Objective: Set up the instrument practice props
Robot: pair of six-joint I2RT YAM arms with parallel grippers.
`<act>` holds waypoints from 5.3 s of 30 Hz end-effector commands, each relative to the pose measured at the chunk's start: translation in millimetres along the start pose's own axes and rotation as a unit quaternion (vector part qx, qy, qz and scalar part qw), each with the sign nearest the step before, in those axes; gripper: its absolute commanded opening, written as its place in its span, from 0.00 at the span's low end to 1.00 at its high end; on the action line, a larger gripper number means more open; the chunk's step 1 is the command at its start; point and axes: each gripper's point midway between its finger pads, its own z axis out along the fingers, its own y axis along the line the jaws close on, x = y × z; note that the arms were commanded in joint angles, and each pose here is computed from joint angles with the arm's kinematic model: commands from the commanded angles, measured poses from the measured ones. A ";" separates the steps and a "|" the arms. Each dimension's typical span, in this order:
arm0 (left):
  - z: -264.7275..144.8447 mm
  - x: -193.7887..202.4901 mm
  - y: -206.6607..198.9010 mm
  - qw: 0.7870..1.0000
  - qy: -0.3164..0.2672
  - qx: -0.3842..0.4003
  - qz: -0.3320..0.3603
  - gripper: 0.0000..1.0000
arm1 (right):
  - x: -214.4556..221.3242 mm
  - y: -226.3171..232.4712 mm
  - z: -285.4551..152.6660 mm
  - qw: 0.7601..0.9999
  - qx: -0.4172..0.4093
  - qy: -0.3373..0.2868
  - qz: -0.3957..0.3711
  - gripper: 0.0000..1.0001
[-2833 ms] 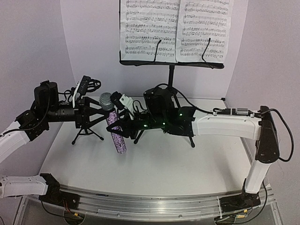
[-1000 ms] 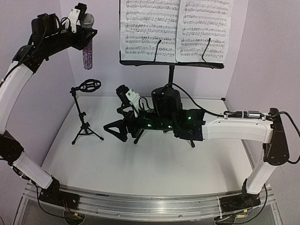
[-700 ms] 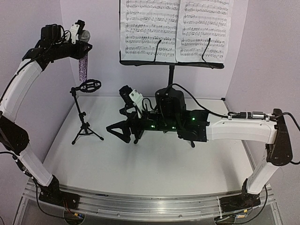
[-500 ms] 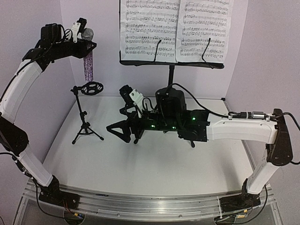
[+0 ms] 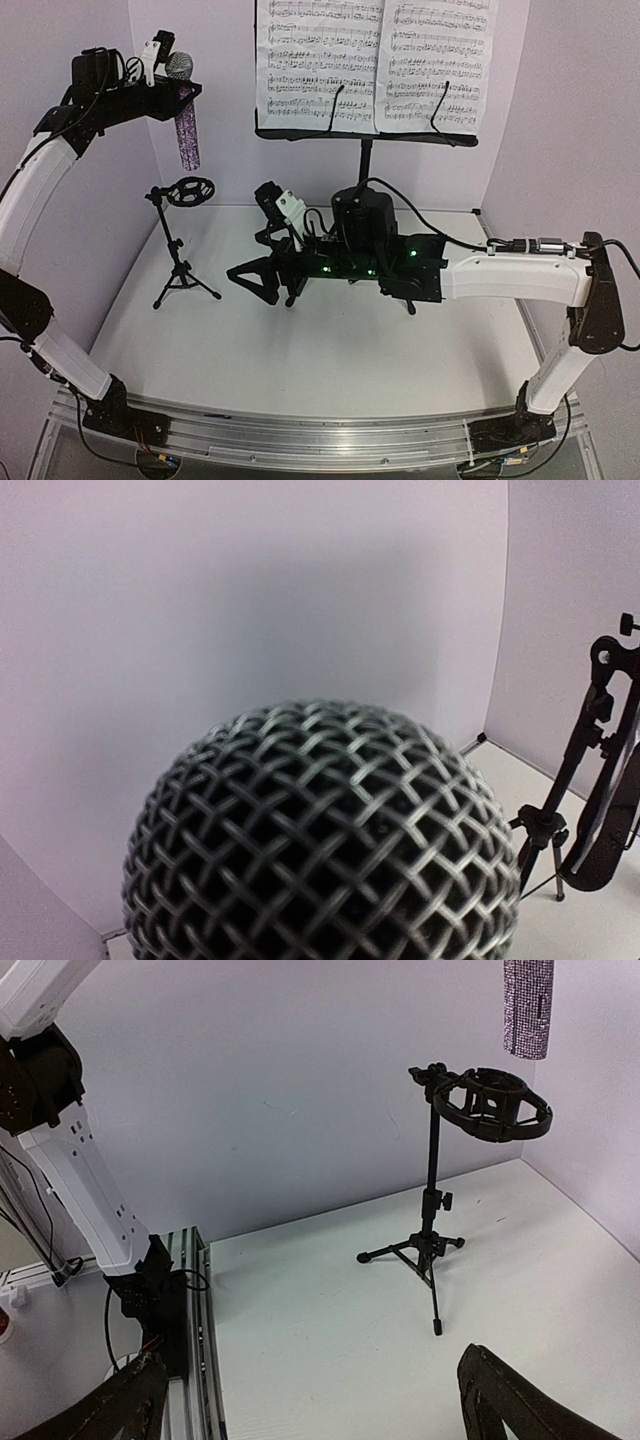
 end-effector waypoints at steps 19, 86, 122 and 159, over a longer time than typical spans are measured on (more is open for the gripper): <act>-19.4 1.4 -18.6 0.999 0.000 0.033 -0.019 0.00 | -15.6 5.0 -8.9 1.000 -0.001 -0.011 -0.004 0.98; -5.0 192.9 -24.5 0.992 0.098 0.038 -0.076 0.00 | -15.3 6.2 -12.6 1.000 -0.002 -0.006 -0.005 0.98; -113.7 39.3 -46.9 0.994 -0.106 0.013 0.034 1.00 | 30.2 -41.0 -28.2 0.986 0.132 0.096 0.020 0.98; -161.2 337.8 25.7 0.948 0.103 -0.234 -0.188 1.00 | 249.2 -252.6 -441.1 0.758 0.556 -0.037 0.339 0.98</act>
